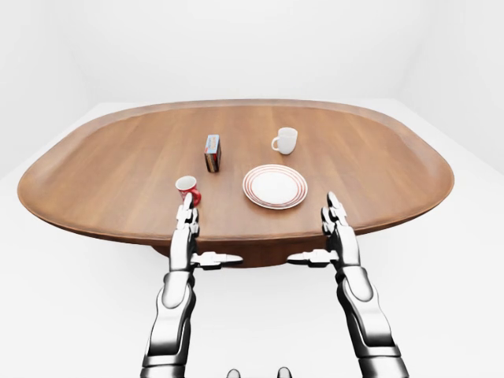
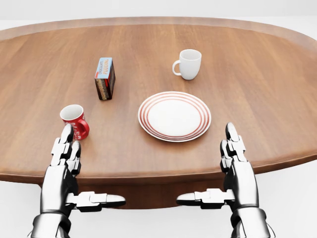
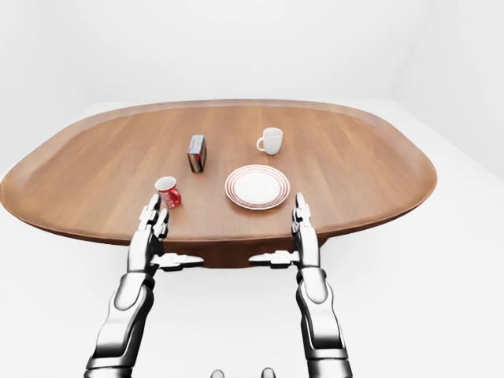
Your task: Pick up the red mug and put it on the plate
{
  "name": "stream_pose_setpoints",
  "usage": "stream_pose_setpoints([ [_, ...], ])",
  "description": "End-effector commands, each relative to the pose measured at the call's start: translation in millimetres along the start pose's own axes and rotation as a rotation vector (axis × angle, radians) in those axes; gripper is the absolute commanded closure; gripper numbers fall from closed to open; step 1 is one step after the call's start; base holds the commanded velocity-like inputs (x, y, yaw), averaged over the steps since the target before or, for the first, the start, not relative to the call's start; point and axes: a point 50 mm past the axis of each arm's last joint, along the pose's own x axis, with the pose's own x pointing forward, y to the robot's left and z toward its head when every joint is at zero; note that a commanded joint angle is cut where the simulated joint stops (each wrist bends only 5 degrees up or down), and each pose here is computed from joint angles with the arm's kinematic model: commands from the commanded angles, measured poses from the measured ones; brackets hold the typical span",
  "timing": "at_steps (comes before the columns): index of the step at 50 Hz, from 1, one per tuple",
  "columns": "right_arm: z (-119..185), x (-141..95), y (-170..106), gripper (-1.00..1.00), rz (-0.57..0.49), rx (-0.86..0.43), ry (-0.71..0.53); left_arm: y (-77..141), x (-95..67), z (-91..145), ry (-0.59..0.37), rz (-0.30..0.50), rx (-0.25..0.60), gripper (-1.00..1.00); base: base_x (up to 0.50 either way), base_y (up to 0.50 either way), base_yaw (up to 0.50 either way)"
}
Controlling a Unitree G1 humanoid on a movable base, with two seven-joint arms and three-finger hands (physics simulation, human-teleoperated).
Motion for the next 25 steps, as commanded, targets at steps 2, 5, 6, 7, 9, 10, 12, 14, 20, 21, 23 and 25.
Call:
stream_pose_setpoints([
  [2,1.3,2.0,-12.1,-1.00,-0.035,0.014,0.008,12.0,5.0,9.2,-0.039,0.037,-0.022,-1.00,0.00,0.00,0.00],
  [5,2.8,2.9,-11.0,-1.00,-0.029,0.012,0.007,12.0,4.8,9.4,-0.038,0.038,-0.029,-1.00,0.00,0.00,0.00],
  [6,3.8,3.8,-10.6,-1.00,-0.024,0.012,0.005,11.9,4.9,9.8,-0.038,0.037,-0.028,-1.00,0.00,0.00,0.00],
  [7,5.5,4.2,-10.4,-1.00,-0.021,0.015,0.003,11.4,4.9,11.2,-0.040,0.032,-0.029,-1.00,0.00,0.00,0.00],
  [9,23.6,5.7,-10.5,-1.00,-0.020,0.018,-0.054,9.9,5.5,34.7,-0.106,0.010,-0.011,-1.00,0.00,0.00,0.00],
  [10,36.5,5.6,-10.0,-1.00,-0.017,0.021,-0.108,9.6,5.6,50.4,-0.154,0.002,-0.012,-1.00,0.00,0.00,0.00],
  [12,105.3,-0.5,-8.0,-1.00,0.006,0.065,-0.405,13.6,-2.4,137.0,-0.532,0.010,-0.065,-1.00,0.00,0.00,0.00],
  [14,137.9,-6.1,-6.9,-1.00,0.022,0.081,-0.550,19.0,-8.2,174.2,-0.700,0.037,-0.110,-1.00,0.00,0.00,0.00],
  [20,173.0,-9.1,-5.9,-1.00,0.042,0.139,-0.702,26.0,-12.9,204.3,-0.827,0.066,-0.185,-1.00,0.00,0.00,0.00],
  [21,170.8,-8.7,-5.8,-1.00,0.042,0.135,-0.692,26.0,-12.6,202.7,-0.819,0.067,-0.186,-1.00,0.00,0.00,0.00],
  [23,166.0,-9.4,-5.8,-1.00,0.048,0.129,-0.672,25.2,-14.1,202.6,-0.820,0.060,-0.185,-1.00,0.00,0.00,0.00],
  [25,164.6,-9.9,-5.0,-1.00,0.059,0.117,-0.667,24.8,-10.8,199.7,-0.802,0.065,-0.173,-1.00,0.00,0.00,0.00],
])
